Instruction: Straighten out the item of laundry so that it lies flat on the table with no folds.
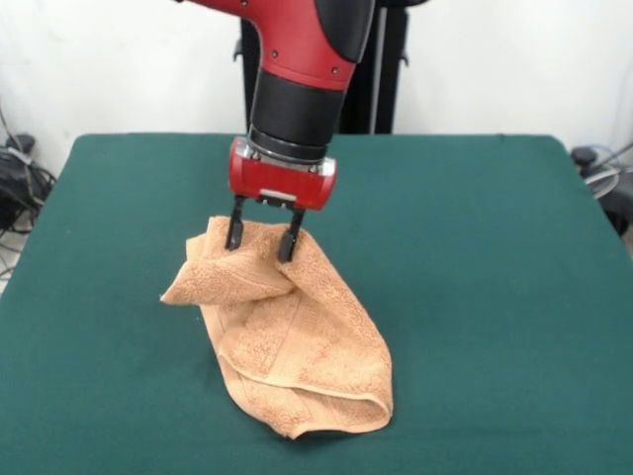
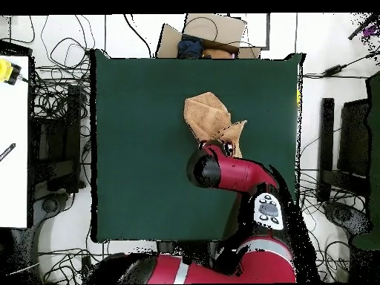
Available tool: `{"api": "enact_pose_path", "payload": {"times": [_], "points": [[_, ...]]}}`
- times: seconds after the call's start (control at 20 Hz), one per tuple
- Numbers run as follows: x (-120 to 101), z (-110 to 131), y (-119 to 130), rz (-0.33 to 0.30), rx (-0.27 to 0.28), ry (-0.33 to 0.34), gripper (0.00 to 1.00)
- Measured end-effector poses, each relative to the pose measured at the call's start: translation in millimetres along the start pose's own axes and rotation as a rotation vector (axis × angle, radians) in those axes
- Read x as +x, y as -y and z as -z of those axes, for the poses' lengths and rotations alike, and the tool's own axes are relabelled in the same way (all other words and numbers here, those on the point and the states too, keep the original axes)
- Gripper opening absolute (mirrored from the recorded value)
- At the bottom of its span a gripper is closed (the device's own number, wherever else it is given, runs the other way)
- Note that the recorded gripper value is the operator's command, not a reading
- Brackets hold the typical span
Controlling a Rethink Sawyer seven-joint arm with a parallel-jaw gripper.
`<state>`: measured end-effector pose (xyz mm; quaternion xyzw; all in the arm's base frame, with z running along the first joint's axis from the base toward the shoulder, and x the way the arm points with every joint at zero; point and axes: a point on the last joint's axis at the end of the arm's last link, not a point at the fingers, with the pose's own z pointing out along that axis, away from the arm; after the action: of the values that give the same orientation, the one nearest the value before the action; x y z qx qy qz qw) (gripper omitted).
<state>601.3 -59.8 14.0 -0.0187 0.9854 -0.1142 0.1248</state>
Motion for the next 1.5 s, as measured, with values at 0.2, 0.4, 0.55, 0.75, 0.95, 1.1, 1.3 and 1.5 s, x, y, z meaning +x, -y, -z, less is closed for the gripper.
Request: {"api": "enact_pose_path", "payload": {"times": [0.2,0.4,0.55,0.75,0.95,1.1,1.3,1.5], "points": [[4,-7,18,-0.065,-0.046,-0.077,1.0],[11,-13,36,-0.106,-0.067,-0.139,1.0],[12,-19,50,-0.131,-0.072,-0.157,1.0],[-3,-31,53,-0.12,-0.061,-0.128,1.0],[-25,-37,50,-0.103,-0.051,-0.091,1.0],[-38,-36,48,-0.093,-0.045,-0.066,1.0],[-54,-29,47,-0.083,-0.037,-0.037,1.0],[-62,-24,50,-0.083,-0.031,-0.021,1.0]]}}
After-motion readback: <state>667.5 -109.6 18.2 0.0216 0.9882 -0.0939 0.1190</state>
